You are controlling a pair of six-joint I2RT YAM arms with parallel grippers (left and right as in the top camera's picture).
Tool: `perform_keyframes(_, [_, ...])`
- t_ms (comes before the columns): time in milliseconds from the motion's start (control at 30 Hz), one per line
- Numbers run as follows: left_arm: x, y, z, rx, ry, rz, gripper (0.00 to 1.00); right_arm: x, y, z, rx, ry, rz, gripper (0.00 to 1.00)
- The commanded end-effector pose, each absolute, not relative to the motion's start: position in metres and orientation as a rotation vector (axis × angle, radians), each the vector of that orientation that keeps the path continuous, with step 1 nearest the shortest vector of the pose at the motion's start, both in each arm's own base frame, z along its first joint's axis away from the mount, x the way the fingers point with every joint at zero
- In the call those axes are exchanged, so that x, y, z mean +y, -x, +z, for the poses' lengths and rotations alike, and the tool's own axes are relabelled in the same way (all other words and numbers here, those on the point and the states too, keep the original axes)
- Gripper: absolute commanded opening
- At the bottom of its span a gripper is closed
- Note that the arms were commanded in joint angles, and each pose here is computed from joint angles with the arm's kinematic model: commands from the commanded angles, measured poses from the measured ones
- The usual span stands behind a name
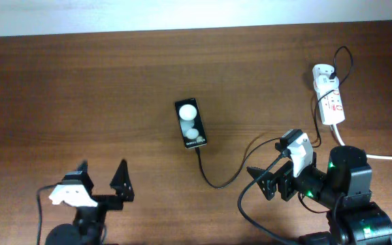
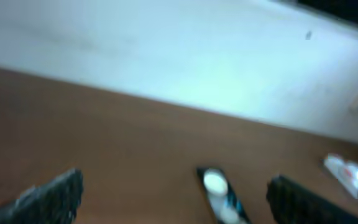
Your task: Plug charger to phone and switch on socket
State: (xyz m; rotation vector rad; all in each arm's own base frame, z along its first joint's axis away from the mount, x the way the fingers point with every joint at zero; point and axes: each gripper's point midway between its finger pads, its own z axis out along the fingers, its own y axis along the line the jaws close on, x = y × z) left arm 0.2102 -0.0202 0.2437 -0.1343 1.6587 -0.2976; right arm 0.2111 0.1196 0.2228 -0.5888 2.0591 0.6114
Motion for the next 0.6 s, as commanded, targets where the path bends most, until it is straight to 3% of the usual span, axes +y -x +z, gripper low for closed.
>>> perform_keyframes(0, [-0.032, -0.224, 0.231, 1.564, 0.035, -0.356, 0.99, 0.120, -0.211, 0.220, 2.066, 0.588, 0.615, 0.99])
perform_keyframes(267, [-0.006, -0.235, 0.246, 1.325, 0.078, -0.244, 0.99, 0.120, -0.211, 0.220, 2.066, 0.588, 0.615, 0.99])
perform_keyframes(567, [0.040, -0.241, 0.212, 1.368, 0.409, -0.186, 0.99, 0.120, -0.211, 0.220, 2.066, 0.588, 0.615, 0.99])
